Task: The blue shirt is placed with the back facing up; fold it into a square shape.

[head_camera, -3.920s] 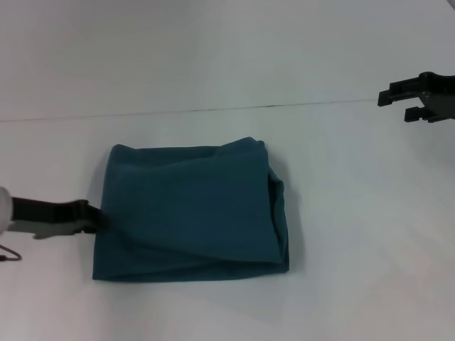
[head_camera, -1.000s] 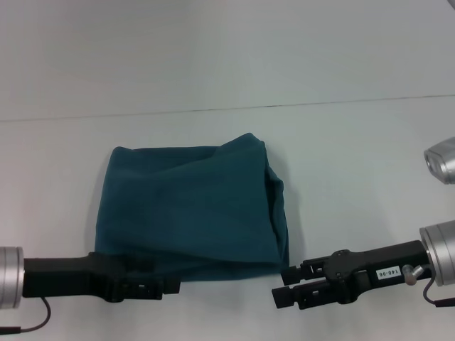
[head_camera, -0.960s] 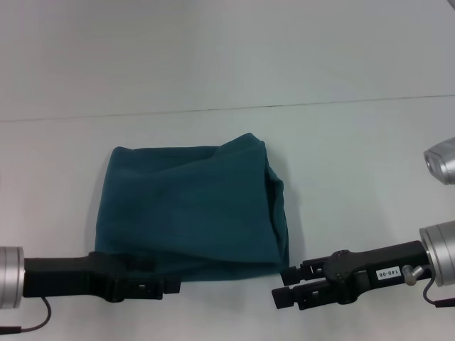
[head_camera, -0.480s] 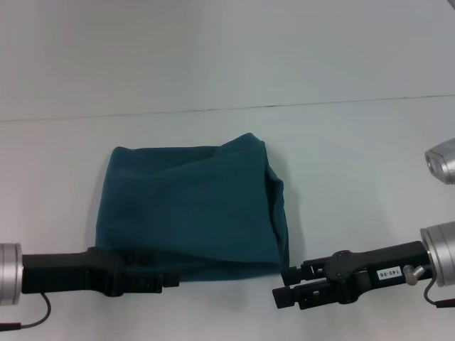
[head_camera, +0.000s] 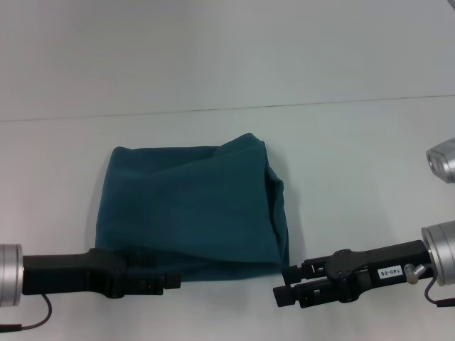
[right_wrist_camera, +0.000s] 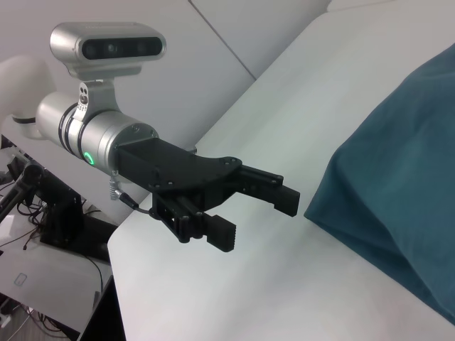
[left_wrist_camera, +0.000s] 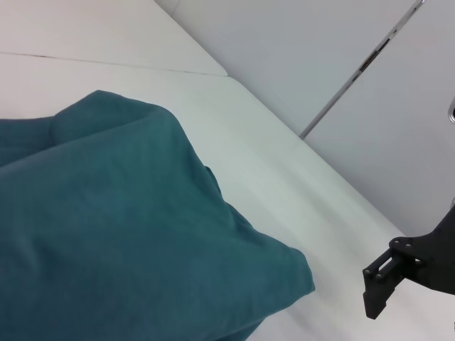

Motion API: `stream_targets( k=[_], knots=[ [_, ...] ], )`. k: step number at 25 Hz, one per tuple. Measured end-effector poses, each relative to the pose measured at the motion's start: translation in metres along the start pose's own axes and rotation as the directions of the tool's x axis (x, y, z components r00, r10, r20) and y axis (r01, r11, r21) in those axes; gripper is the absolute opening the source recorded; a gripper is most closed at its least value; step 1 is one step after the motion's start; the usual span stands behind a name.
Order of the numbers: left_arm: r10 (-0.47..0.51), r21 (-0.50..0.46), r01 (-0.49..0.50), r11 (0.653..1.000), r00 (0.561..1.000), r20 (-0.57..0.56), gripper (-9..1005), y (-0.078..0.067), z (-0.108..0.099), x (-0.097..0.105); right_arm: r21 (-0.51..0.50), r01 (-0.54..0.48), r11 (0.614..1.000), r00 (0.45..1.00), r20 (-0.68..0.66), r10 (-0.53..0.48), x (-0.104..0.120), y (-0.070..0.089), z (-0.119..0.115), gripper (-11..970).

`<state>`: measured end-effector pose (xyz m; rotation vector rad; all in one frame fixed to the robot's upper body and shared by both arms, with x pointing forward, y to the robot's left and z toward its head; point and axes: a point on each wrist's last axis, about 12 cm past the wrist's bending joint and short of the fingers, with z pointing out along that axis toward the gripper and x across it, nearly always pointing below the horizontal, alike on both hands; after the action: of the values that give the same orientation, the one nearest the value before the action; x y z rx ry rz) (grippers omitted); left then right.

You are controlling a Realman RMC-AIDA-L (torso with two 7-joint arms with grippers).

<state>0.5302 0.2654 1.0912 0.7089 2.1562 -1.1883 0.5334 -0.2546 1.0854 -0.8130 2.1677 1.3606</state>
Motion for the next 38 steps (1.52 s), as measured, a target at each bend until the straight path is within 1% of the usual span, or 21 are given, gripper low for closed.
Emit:
stream_targets(
  k=[13, 16, 17, 18, 20, 22, 25, 27, 29, 33, 36, 38],
  knots=[
    [-0.007, 0.005, 0.007, 1.0, 1.0, 0.004, 919, -0.001, 0.0, 0.0, 0.0, -0.002, 1.0, 1.0, 0.001, 0.002, 0.0, 0.0, 0.0, 765],
    [-0.014, 0.006, 0.013, 1.0, 0.999, 0.041, 919, 0.0, -0.004, -0.002, 0.006, -0.008, 1.0, 1.0, 0.027, 0.007, -0.001, -0.001, -0.003, 765],
    [-0.026, 0.004, 0.025, 1.0, 0.997, 0.069, 919, 0.001, -0.007, -0.004, 0.012, -0.014, 1.0, 0.999, 0.047, 0.014, -0.002, -0.002, -0.005, 765],
    [-0.036, 0.001, 0.036, 0.999, 0.995, 0.092, 920, 0.001, -0.009, -0.005, 0.018, -0.027, 0.999, 0.997, 0.078, 0.025, -0.003, -0.003, -0.008, 765],
    [-0.07, -0.011, 0.073, 0.997, 0.982, 0.176, 920, 0.004, -0.018, -0.011, 0.031, -0.057, 0.998, 0.984, 0.169, 0.051, -0.009, -0.005, -0.018, 764],
    [-0.097, -0.013, 0.104, 0.995, 0.96, 0.262, 920, 0.007, -0.028, -0.018, 0.035, -0.081, 0.996, 0.957, 0.281, 0.068, -0.018, -0.007, -0.031, 764],
    [-0.156, 0.021, 0.16, 0.987, 0.912, 0.378, 920, 0.01, -0.04, -0.03, 0.025, -0.116, 0.993, 0.887, 0.453, 0.092, -0.032, -0.008, -0.053, 764],
    [-0.216, 0.067, 0.208, 0.976, 0.862, 0.459, 920, 0.013, -0.048, -0.037, 0.018, -0.145, 0.989, 0.832, 0.543, 0.112, -0.039, -0.01, -0.066, 764],
    [-0.261, 0.117, 0.235, 0.965, 0.811, 0.524, 920, 0.015, -0.052, -0.041, 0.023, -0.176, 0.984, 0.776, 0.618, 0.124, -0.044, -0.014, -0.077, 764],
    [-0.308, 0.185, 0.247, 0.951, 0.73, 0.61, 920, 0.018, -0.053, -0.045, 0.028, -0.21, 0.977, 0.691, 0.712, 0.127, -0.047, -0.019, -0.089, 764],
    [-0.323, 0.199, 0.255, 0.946, 0.702, 0.634, 920, 0.02, -0.051, -0.046, 0.01, -0.223, 0.975, 0.636, 0.76, 0.138, -0.045, -0.021, -0.092, 764],
    [-0.323, 0.196, 0.258, 0.946, 0.7, 0.637, 920, 0.021, -0.051, -0.046, 0.006, -0.229, 0.973, 0.62, 0.772, 0.141, -0.044, -0.021, -0.093, 764]
  ],
)
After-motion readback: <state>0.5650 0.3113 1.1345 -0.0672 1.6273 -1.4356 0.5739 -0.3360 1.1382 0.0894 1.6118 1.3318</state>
